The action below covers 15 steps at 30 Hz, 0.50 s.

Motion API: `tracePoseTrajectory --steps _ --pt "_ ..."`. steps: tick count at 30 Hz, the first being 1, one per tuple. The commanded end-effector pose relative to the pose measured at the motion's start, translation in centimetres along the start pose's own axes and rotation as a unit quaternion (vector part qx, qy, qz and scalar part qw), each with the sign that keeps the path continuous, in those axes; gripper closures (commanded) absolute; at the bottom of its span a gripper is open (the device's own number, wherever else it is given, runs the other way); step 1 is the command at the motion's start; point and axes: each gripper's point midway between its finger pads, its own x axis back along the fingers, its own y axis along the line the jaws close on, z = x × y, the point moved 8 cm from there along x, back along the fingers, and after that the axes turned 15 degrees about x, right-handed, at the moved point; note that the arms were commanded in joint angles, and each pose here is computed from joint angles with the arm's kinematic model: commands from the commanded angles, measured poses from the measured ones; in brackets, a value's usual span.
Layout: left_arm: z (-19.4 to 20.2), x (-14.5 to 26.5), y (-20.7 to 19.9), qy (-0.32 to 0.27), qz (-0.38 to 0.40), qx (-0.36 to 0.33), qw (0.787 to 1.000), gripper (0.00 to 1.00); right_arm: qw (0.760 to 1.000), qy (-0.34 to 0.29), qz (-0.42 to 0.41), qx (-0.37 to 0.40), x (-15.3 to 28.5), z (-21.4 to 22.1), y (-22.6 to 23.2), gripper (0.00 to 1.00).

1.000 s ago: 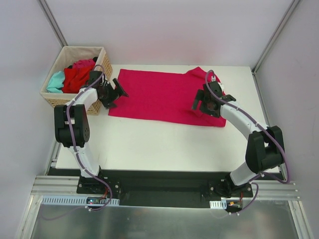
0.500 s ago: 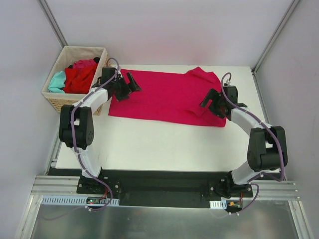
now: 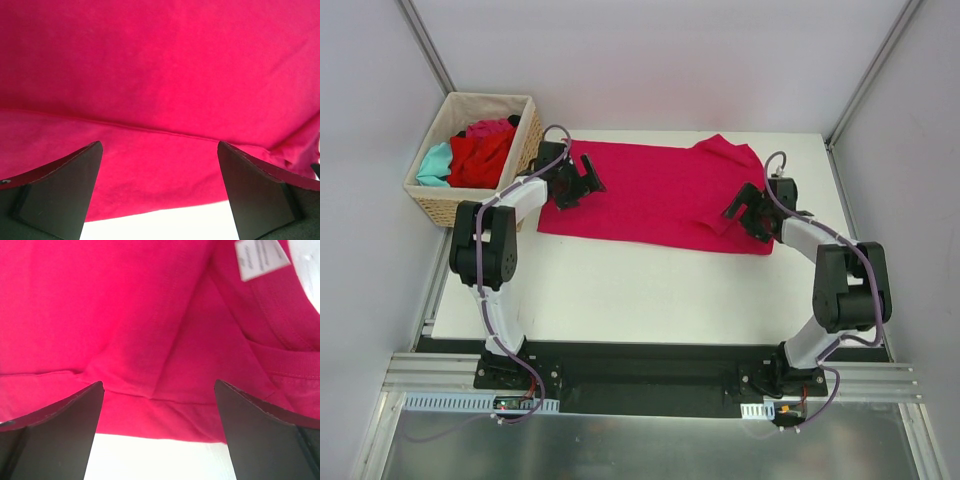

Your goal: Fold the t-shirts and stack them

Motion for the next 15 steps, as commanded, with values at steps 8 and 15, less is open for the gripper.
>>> tracePoseTrajectory --steps 8,15 --pt "1.9 -0.1 3.7 -0.047 -0.122 0.009 0.991 0.01 0.998 0.027 0.041 -0.048 -0.4 3.3 -2.6 0.03" --pt "6.0 1.3 4.5 -0.05 -0.16 -0.003 0.986 0.01 0.996 0.032 0.072 -0.05 2.3 5.5 -3.5 0.03"
